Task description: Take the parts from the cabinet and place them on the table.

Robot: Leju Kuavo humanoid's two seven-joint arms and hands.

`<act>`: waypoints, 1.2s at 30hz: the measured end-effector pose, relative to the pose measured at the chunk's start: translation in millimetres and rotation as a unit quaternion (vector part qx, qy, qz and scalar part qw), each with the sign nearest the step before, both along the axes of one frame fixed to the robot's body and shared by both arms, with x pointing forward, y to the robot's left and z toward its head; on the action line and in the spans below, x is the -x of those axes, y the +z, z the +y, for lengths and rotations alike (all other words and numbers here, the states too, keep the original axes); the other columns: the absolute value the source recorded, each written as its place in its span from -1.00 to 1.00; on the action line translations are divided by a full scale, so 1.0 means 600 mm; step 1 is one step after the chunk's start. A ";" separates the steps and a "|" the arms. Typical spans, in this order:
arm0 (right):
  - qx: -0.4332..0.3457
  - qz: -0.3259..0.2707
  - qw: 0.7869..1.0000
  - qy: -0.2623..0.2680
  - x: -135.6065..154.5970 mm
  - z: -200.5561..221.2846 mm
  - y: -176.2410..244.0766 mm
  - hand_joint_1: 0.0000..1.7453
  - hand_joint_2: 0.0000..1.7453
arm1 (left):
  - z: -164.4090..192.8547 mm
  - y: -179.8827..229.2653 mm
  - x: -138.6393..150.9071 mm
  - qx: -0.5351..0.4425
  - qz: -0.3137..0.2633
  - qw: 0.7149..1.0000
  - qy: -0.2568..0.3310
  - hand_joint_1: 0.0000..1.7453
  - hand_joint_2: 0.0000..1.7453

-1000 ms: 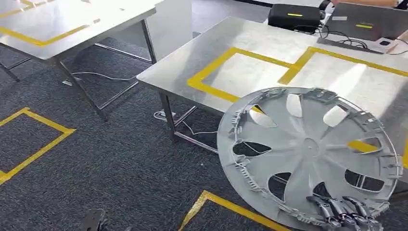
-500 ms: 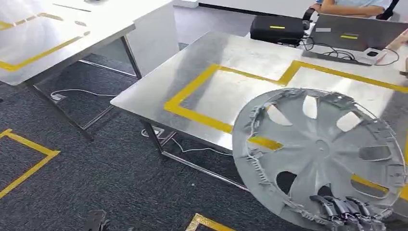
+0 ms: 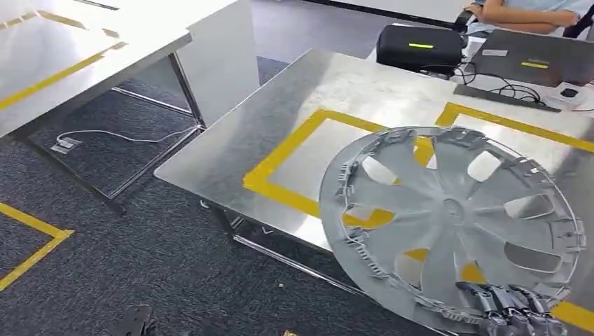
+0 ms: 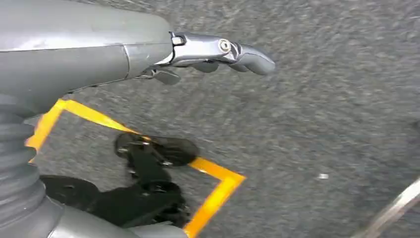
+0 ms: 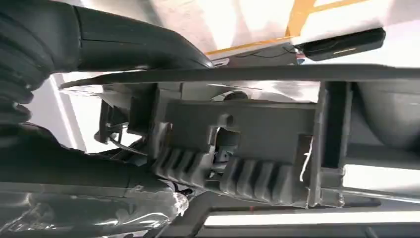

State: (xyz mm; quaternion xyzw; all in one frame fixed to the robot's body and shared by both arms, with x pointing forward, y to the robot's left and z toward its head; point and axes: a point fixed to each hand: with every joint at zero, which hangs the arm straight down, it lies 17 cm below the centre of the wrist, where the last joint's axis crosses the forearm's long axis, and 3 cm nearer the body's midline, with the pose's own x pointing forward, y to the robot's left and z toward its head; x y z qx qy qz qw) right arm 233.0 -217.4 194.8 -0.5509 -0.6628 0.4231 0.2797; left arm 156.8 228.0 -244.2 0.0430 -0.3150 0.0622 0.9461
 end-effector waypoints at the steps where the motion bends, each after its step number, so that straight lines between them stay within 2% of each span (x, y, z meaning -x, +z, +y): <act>1: -0.001 0.001 1.000 -0.001 0.000 0.000 -0.001 1.00 1.00 | 0.000 0.000 0.000 0.000 0.000 1.000 0.000 -1.00 1.00; 6: -0.004 -0.001 1.000 -0.002 -0.003 0.001 0.000 1.00 1.00 | 0.005 -0.003 0.006 -0.002 0.005 1.000 0.003 -1.00 1.00; 10: -0.007 -0.001 1.000 -0.005 -0.004 0.000 0.001 1.00 1.00 | 0.003 0.003 -0.016 -0.001 -0.005 1.000 0.003 -1.00 1.00; 23: -0.021 0.007 1.000 -0.018 -0.003 -0.005 -0.005 1.00 1.00 | 0.011 0.001 -0.010 -0.004 -0.001 1.000 0.007 -1.00 1.00; 27: -0.053 0.013 0.997 -0.050 -0.011 -0.022 -0.011 1.00 1.00 | 0.004 0.002 -0.013 -0.002 -0.003 1.000 0.004 -1.00 1.00; 31: -0.137 0.075 0.978 -0.141 -0.032 -0.084 -0.069 1.00 1.00 | 0.008 0.001 -0.008 -0.002 0.000 1.000 0.005 -1.00 1.00; 33: -0.153 0.109 0.971 -0.149 -0.036 -0.094 -0.102 1.00 1.00 | 0.006 0.002 -0.012 0.001 -0.002 1.000 0.005 -1.00 1.00; 36: -0.132 0.122 0.975 -0.128 -0.042 -0.092 -0.118 1.00 1.00 | 0.008 0.001 -0.010 0.001 -0.002 1.000 0.006 -1.00 1.00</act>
